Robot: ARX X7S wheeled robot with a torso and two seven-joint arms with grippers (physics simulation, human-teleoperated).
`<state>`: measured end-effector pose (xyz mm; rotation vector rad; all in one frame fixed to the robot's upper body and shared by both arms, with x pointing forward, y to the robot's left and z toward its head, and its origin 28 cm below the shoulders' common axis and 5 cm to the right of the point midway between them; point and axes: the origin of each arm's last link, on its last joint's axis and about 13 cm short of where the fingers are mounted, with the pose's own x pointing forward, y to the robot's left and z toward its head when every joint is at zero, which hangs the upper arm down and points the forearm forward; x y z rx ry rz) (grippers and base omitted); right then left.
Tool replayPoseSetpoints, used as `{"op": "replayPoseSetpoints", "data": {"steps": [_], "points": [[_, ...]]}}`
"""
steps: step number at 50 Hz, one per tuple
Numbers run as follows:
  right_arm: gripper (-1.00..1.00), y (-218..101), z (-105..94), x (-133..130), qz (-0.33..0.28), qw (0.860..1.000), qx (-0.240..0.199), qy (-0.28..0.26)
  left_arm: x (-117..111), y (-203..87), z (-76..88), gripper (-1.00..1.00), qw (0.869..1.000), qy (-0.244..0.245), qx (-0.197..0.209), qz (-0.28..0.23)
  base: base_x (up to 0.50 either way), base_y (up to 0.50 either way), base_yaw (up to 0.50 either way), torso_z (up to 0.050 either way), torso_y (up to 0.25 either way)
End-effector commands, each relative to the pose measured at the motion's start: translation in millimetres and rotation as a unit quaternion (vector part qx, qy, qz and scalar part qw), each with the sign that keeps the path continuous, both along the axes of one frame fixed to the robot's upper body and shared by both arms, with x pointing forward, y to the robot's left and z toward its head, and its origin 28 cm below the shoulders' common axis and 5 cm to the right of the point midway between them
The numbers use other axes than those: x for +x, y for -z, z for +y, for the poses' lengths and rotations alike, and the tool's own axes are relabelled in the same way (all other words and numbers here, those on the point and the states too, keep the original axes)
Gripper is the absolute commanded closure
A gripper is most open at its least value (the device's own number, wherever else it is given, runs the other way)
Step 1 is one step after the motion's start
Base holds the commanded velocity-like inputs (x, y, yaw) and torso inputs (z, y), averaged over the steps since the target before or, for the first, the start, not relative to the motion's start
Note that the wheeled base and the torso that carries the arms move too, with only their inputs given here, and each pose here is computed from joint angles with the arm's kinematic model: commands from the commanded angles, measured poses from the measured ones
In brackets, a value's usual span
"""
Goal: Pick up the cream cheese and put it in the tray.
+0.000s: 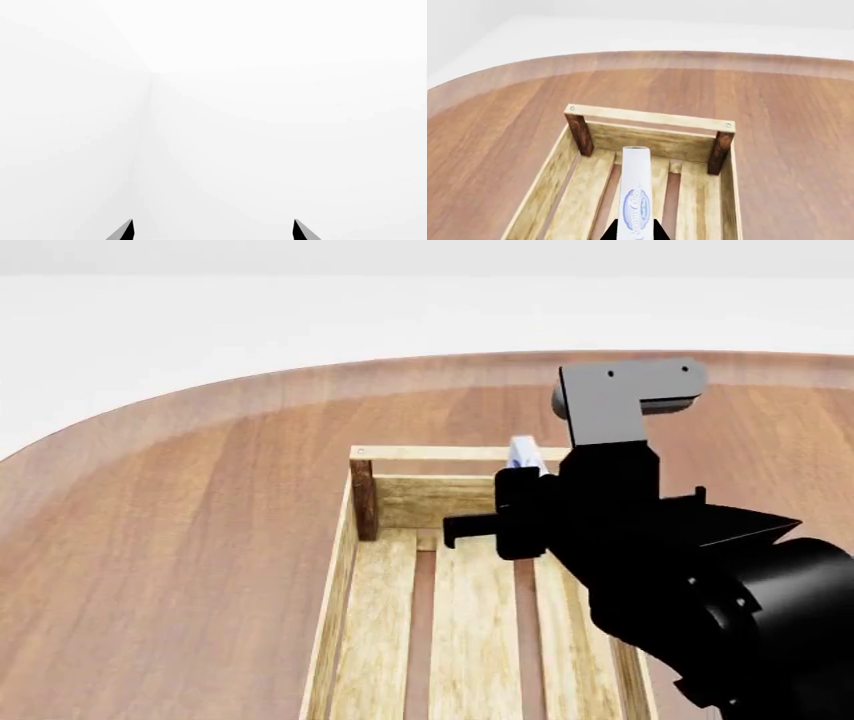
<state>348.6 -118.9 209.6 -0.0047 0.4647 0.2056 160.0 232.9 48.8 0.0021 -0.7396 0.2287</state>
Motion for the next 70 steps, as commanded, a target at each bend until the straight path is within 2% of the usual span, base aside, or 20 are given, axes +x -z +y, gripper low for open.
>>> {"op": "replayPoseSetpoints", "data": {"steps": [1, 7, 14, 30, 36, 49, 58, 70], "points": [[1.00, -12, 9.1, 7, 0.019, 1.000, -0.010, 0.000, 0, 0, 0.2, -1.00, 1.000, -0.001, -0.001, 0.000, 0.00, 0.00, 0.00, 0.000, 0.000], [1.00, -14, 11.4, 6, 0.051, 0.998, -0.042, -0.014, 0, 0, -0.3, -1.00, 1.000, 0.000, 0.001, 0.002, 0.00, 0.00, 0.00, 0.000, 0.000], [1.00, -17, 8.9, 7, 0.076, 0.995, -0.057, -0.017, 0, 0, -0.2, -1.00, 1.000, 0.000, 0.000, 0.002, 0.00, 0.00, 0.00, 0.001, 0.000], [1.00, -19, 5.2, 5, 0.088, 0.994, -0.070, -0.008, 1, 0, 0.1, -1.00, 1.000, 0.001, -0.004, 0.003, 0.00, 0.00, 0.00, 0.000, 0.001], [1.00, -11, 5.7, 4, 0.097, 0.991, -0.088, -0.017, 1, 0, -0.2, -1.00, 1.000, 0.000, -0.002, 0.002, 0.00, 0.00, 0.00, 0.000, 0.000], [1.00, -1, 9.8, -1, 0.099, 0.990, -0.096, -0.039, 1, 0, -0.6, -1.00, 1.000, -0.002, -0.001, 0.003, 0.00, 0.00, 0.00, 0.000, 0.001], [1.00, 3, 7.6, -2, 0.102, 0.990, -0.087, -0.049, 2, 1, -0.4, -1.00, 1.000, -0.003, 0.000, 0.003, 0.00, 0.00, 0.00, 0.000, 0.000], [1.00, 2, 3.7, -3, 0.096, 0.993, -0.038, -0.065, 2, 1, -1.1, -1.00, 1.000, -0.002, 0.002, 0.005, 0.00, 0.00, 0.00, 0.001, 0.001]]}}
